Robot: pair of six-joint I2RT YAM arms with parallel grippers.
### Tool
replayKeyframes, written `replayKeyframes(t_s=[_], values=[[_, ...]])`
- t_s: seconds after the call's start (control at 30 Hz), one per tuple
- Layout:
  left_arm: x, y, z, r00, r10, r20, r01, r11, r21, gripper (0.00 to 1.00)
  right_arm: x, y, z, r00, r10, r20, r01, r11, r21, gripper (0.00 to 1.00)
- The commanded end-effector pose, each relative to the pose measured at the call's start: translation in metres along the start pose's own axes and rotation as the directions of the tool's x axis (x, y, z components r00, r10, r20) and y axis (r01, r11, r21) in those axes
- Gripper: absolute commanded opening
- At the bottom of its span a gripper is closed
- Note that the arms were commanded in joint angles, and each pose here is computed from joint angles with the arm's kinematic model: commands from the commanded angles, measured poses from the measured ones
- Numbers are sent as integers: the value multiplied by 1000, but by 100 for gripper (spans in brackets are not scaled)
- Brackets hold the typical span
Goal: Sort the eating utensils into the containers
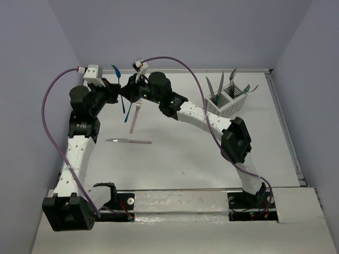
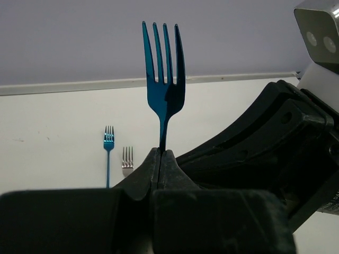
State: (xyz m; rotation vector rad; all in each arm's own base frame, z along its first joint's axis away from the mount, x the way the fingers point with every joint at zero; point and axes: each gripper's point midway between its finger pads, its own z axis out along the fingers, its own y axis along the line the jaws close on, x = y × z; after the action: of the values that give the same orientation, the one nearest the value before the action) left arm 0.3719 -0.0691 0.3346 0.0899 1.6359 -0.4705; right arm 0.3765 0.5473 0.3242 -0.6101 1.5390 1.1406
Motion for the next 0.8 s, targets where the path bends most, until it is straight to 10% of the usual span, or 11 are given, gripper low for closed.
replayKeyframes(t_s=[0.0, 0.03, 0.07, 0.13, 0.4, 0.63, 0.77], values=[[-16, -10, -8, 997, 51, 60, -53, 998, 32, 0, -49, 1, -14, 991, -61, 120, 55, 997, 49, 0], [-19, -11, -9, 996, 60, 64, -63, 998, 33, 0, -62, -6, -22, 988, -67, 137, 59, 996, 67, 0], [-19, -12, -9, 995, 78, 58, -80, 996, 38, 44, -56, -17, -28, 991, -63, 119, 52, 994, 94, 0], [-25, -12, -11, 992, 106, 61, -108, 993, 35, 97, -79, -30, -49, 986, -74, 151, 54, 990, 133, 0], [-15, 26, -16, 964, 266, -16, -266, 955, -132, 99, -178, -178, -235, 925, -299, 235, 74, 747, 660, 0], [41, 49, -11, 950, 290, -120, -306, 940, -153, 99, -163, -293, -393, 922, -363, 134, -2, 343, 939, 0], [56, 56, -11, 942, 298, -153, -322, 933, -161, 99, -144, -324, -417, 920, -387, 67, 27, 233, 972, 0]])
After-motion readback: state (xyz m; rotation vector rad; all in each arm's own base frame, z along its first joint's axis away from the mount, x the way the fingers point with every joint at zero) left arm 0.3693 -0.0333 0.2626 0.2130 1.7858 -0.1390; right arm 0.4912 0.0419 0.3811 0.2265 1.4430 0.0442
